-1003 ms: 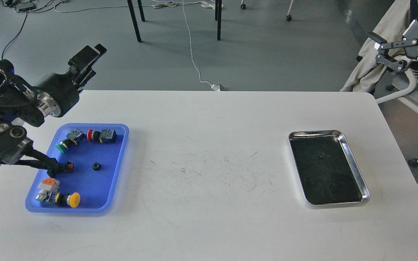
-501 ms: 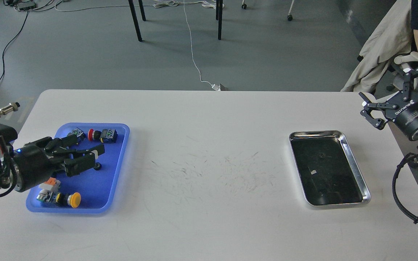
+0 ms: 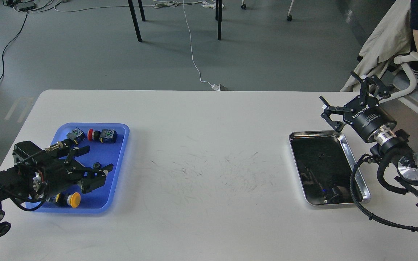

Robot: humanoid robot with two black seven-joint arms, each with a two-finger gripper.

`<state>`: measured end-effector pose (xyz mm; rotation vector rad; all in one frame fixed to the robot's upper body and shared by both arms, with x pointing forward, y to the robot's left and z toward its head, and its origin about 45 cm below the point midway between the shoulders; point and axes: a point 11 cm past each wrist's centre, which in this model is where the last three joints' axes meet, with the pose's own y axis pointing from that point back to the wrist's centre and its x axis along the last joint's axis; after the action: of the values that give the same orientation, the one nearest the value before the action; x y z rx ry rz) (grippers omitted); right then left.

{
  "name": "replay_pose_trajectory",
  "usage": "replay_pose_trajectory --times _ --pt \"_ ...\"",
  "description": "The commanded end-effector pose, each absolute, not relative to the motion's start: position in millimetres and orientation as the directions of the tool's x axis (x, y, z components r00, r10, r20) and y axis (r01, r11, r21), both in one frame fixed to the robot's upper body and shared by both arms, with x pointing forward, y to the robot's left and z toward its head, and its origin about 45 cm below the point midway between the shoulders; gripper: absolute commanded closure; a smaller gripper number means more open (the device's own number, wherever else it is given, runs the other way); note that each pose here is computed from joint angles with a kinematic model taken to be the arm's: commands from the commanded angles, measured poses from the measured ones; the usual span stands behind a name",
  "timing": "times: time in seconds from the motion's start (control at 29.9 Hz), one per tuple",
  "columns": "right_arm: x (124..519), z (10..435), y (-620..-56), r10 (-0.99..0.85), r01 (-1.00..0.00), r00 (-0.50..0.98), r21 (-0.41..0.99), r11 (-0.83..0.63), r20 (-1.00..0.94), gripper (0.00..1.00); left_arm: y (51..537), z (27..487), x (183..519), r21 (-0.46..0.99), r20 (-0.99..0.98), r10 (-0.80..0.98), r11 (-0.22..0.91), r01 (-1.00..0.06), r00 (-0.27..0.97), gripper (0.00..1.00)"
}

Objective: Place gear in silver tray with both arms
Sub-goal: 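Grasp another black gear in the blue tray with the left gripper, then carry the second gear with the left gripper toward the table center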

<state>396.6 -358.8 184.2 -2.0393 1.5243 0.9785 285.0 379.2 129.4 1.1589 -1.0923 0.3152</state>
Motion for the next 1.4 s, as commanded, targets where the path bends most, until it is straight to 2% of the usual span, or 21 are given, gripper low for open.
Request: replay_pose_trajectory --times 0.0,0.1,0.33,0.53,0.64,0.74,0.8,1.1,1.2,1.37 --pt "394 180 -359 -0.658 -0.941 0.149 0.099 -0.324 -0.738 0.03 388 120 284 0.591 0.807 -0.317 0.405 -0.698 0.499 0.06" --pt "393 180 -359 -0.658 -0.941 0.148 0.1 -0.324 -0.738 0.03 386 112 287 0.587 0.809 -0.306 0.41 -0.698 0.501 0.07" --pt "391 180 -360 -0.659 -0.94 0.148 0.102 -0.326 -0.738 0.03 392 100 290 0.6 0.8 -0.305 0.395 -0.696 0.516 0.16" --pt "391 180 -359 -0.657 -0.94 0.149 0.1 -0.326 -0.739 0.03 392 96 290 0.603 0.798 -0.306 0.397 -0.692 0.519 0.47" --pt "391 179 -358 -0.655 -0.94 0.15 0.1 -0.328 -0.74 0.03 393 96 290 0.604 0.797 -0.308 0.394 -0.693 0.52 0.56" --pt "391 179 -357 -0.654 -0.939 0.15 0.1 -0.329 -0.741 0.03 393 95 289 0.606 0.795 -0.306 0.401 -0.687 0.523 0.82" --pt "391 180 -358 -0.655 -0.939 0.151 0.099 -0.328 -0.74 0.03 392 95 289 0.606 0.796 -0.305 0.403 -0.686 0.524 0.91" --pt "394 187 -360 -0.656 -0.941 0.162 0.085 -0.327 -0.737 0.03 389 112 302 0.564 0.826 -0.275 0.417 -0.713 0.492 0.95" --pt "397 192 -358 -0.665 -0.938 0.181 0.078 -0.339 -0.725 0.03 383 168 334 0.468 0.884 -0.25 0.439 -0.767 0.396 0.95" --pt "405 213 -368 -0.742 -0.928 0.245 0.072 -0.367 -0.624 0.03 309 239 364 0.365 0.931 -0.236 0.556 -0.747 0.278 0.95"
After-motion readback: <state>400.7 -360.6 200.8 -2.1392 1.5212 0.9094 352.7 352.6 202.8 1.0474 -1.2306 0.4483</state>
